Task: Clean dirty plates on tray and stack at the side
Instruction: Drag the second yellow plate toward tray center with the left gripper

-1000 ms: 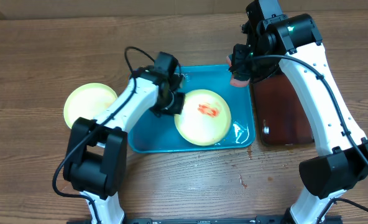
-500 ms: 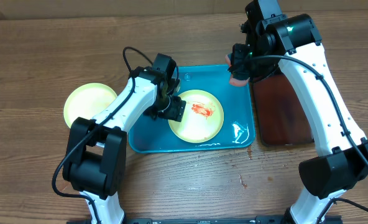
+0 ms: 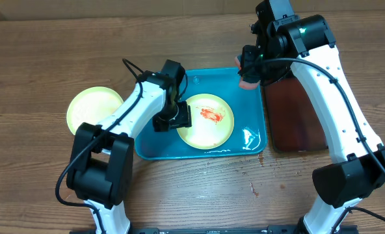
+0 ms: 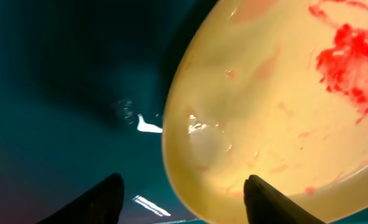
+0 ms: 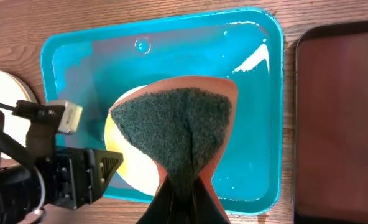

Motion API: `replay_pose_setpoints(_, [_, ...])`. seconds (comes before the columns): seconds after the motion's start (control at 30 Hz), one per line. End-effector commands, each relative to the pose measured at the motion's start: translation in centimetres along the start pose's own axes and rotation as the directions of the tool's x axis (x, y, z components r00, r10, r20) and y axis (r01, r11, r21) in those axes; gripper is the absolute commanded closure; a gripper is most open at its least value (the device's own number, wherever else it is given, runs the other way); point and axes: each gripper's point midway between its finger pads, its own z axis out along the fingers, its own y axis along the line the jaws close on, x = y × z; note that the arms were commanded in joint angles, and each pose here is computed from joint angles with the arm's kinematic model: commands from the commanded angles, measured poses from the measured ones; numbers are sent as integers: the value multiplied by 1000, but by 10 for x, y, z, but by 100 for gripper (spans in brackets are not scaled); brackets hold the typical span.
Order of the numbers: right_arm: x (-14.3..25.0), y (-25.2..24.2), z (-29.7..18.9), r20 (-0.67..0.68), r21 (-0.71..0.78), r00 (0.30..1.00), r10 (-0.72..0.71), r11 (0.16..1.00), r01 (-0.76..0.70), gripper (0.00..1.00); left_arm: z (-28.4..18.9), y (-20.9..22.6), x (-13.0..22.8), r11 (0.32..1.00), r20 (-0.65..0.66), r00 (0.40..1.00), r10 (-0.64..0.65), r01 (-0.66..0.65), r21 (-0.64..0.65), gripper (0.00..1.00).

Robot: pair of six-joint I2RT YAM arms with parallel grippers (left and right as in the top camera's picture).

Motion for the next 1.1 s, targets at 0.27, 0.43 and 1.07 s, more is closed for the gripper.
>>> replay_pose_setpoints(0.27, [0,2,-5,17,-2,1000,-10,1000,10,96,28,1,14,997,12,997,-76,76,-14,73])
replay_pose_setpoints(0.43, [0,2,-5,17,-2,1000,-10,1000,10,96,26,21,-5,989,116,991,-71,85,-120,96])
replay_pose_setpoints(1.07, [0,2,-2,10,0,1000,-9,1000,9,96,27,6,-4,997,90,994,57,-53,-51,52])
